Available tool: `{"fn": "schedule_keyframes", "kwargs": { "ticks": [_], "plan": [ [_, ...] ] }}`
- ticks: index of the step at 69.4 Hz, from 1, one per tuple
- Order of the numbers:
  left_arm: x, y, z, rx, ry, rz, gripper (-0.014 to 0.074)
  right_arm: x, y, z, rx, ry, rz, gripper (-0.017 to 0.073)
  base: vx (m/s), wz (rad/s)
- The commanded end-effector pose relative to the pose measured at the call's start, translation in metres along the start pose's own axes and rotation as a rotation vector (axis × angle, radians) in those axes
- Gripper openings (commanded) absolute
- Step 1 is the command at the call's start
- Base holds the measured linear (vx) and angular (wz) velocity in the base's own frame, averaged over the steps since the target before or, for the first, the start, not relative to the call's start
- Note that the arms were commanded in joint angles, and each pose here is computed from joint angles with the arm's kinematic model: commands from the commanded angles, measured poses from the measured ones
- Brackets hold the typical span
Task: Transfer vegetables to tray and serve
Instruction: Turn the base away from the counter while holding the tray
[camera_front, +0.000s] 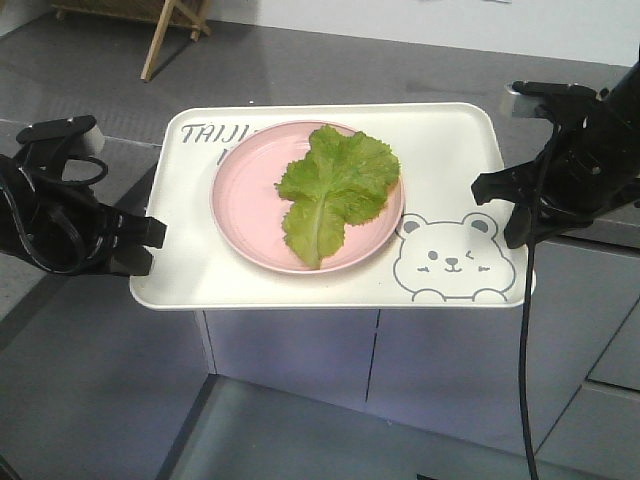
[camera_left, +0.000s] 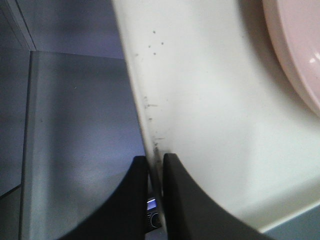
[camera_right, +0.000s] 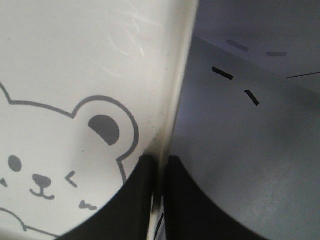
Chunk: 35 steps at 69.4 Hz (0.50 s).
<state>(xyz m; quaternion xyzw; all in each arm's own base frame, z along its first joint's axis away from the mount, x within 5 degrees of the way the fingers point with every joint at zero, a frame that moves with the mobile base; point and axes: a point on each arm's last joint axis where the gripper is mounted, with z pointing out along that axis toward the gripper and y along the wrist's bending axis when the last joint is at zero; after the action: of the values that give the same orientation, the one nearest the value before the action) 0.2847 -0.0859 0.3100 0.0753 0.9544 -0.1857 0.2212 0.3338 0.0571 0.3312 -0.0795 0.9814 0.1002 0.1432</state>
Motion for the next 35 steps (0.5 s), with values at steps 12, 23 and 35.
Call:
{"fn": "schedule_keyframes", "kwargs": {
  "ticks": [12,23,35],
  "plan": [
    [-0.0080,-0.0183,-0.0205,0.097,-0.113,-0.003,-0.0006,-0.0022,0.0135,-0.0251,-0.070,-0.121,-0.026,-0.0006,-0.03,-0.23],
    [-0.0080,-0.0183,-0.0205,0.097,-0.113,-0.003,-0.0006,-0.0022,0.0135,-0.0251,-0.070,-0.121,-0.026,-0.0006,-0.04,-0.21],
    [-0.0080,-0.0183,-0.0205,0.097,-0.113,-0.003,-0.0006,-0.0022,0.0135,-0.0251,-0.070,-0.121,-0.026,-0.0006,-0.04,-0.18]
  ]
}}
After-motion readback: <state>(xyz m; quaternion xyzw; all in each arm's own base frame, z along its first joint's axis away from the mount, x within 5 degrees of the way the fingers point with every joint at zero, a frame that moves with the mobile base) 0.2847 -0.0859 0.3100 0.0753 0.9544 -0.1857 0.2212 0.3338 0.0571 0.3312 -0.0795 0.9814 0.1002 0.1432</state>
